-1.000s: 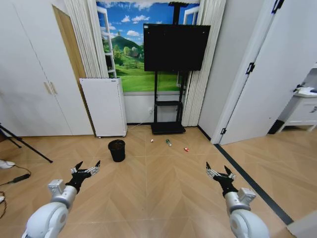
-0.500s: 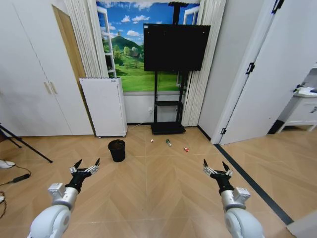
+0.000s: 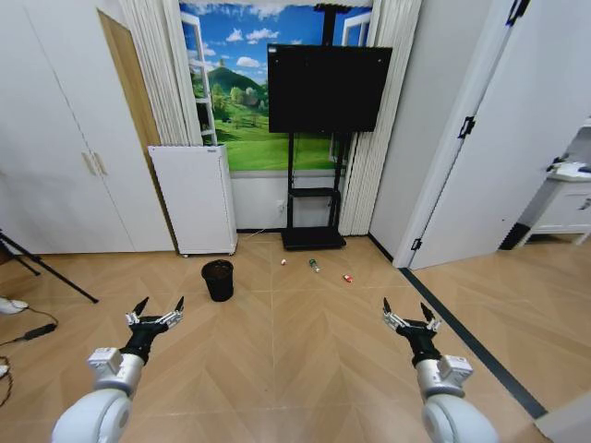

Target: Pick up the trash bin and place the garbage on the floor into it.

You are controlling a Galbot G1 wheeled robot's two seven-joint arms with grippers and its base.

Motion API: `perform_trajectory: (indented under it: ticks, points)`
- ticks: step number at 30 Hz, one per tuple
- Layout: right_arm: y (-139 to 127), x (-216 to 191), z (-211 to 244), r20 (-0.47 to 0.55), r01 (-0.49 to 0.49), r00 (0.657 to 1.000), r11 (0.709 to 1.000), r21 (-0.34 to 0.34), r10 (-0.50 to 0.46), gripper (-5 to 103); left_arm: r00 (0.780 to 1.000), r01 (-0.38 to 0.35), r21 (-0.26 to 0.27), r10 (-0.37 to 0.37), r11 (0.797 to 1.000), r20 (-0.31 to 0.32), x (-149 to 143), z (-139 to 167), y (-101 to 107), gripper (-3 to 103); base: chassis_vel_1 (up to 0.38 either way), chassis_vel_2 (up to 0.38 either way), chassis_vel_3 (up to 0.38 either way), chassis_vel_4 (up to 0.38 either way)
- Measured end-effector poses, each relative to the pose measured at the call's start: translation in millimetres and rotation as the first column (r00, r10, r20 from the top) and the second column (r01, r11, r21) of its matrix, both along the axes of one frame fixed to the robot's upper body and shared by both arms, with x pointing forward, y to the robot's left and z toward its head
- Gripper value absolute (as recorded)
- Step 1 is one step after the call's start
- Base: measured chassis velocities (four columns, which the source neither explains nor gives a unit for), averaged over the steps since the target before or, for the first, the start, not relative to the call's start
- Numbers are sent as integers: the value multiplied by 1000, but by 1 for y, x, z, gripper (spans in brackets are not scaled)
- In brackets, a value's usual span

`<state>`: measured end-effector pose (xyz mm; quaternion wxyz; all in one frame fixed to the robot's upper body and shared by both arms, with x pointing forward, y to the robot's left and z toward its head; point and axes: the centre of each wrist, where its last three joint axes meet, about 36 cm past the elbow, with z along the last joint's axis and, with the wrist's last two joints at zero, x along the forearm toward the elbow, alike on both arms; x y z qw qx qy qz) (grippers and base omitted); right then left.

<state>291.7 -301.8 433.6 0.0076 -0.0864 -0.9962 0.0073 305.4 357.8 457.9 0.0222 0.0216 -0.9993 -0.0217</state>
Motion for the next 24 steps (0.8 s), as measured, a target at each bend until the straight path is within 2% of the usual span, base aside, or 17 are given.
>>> perform_trajectory:
  ticks: [5,10,24]
  points:
    - [0,2,-1,-17,-1,1000,1000,-16,0,100,1000,-8,1,8,1000,-7,0,-2,0,100,0,0,0,0]
    - [1,-2,-3,-59,-15,998,1000,-14,14,100,1000,-15,-12,15,1000,-13,-4,-6,-3,100,0,0,0,0]
    - [2,-4,-9,-90,-40,995,999,-3,40,100,999,-27,-31,27,999,-29,-4,-17,-1,100,-23,23,25,-25]
